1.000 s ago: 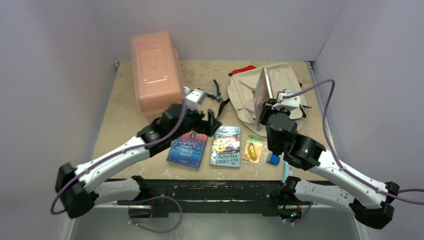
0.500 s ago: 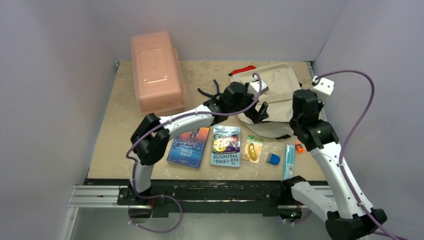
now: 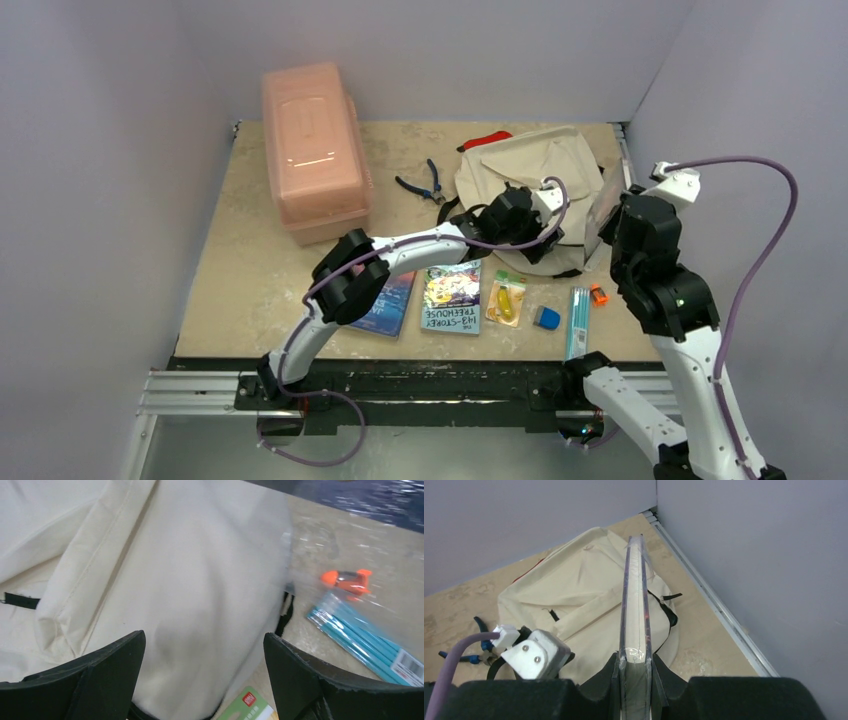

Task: Pack the student bag
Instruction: Place the book in the student bag.

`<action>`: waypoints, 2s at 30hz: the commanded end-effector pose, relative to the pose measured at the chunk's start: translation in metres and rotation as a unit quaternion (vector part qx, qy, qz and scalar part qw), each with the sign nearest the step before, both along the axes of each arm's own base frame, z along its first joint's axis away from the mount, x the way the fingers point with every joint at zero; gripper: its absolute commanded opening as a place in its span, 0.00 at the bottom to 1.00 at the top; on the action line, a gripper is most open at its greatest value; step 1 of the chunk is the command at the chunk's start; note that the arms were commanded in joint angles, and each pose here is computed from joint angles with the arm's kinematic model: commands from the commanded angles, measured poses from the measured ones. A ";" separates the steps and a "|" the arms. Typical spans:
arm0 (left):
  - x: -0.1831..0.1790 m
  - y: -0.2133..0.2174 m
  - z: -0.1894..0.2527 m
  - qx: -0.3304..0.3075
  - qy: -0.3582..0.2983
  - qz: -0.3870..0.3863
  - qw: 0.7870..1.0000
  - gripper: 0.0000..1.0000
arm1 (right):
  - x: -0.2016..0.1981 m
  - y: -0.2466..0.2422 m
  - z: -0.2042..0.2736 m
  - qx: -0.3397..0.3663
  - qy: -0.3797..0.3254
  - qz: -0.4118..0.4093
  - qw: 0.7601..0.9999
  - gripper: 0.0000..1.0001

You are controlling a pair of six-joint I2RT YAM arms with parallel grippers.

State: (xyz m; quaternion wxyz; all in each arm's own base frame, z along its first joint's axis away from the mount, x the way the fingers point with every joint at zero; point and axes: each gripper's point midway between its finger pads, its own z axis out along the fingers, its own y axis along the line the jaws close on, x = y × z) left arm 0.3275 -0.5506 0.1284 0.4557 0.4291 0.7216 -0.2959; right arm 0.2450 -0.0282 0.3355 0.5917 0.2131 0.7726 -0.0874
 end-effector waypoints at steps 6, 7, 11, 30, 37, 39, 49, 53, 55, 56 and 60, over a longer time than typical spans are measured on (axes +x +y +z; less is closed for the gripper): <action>0.052 0.003 0.042 -0.016 -0.062 0.096 0.993 0.61 | -0.029 -0.009 0.036 0.024 -0.065 -0.005 0.998 0.00; 0.051 0.002 0.046 -0.020 -0.063 0.094 0.993 0.57 | -0.032 -0.010 0.032 0.025 -0.057 -0.005 0.998 0.00; 0.041 0.000 0.058 -0.027 -0.048 0.070 0.996 0.34 | -0.037 0.001 0.010 0.027 -0.027 0.032 0.999 0.00; 0.052 0.018 0.183 -0.239 0.104 0.088 0.961 0.00 | -0.042 0.106 -0.034 0.236 -0.028 0.246 0.940 0.00; 0.046 0.026 0.197 -0.283 0.139 0.027 0.948 0.00 | -0.006 0.101 -0.046 0.227 -0.072 0.217 0.947 0.00; 0.046 0.027 0.195 -0.274 0.136 0.022 0.952 0.00 | -0.001 0.101 -0.039 0.228 -0.083 0.216 0.946 0.00; 0.048 0.027 0.187 -0.261 0.123 0.018 0.957 0.00 | 0.031 0.086 -0.056 0.521 -0.067 0.143 0.839 0.00; 0.047 0.029 0.189 -0.254 0.113 0.015 0.961 0.00 | 0.043 0.091 -0.084 0.565 -0.051 0.155 0.809 0.00; 0.048 0.030 0.189 -0.251 0.108 0.016 0.962 0.00 | 0.046 0.077 -0.084 0.544 -0.057 0.133 0.826 0.00; 0.048 0.031 0.190 -0.249 0.106 0.016 0.963 0.00 | 0.048 0.068 -0.081 0.523 -0.059 0.117 0.842 0.00; 0.049 0.032 0.189 -0.241 0.100 0.018 0.965 0.00 | 0.052 0.030 -0.086 0.453 -0.055 0.039 0.889 0.00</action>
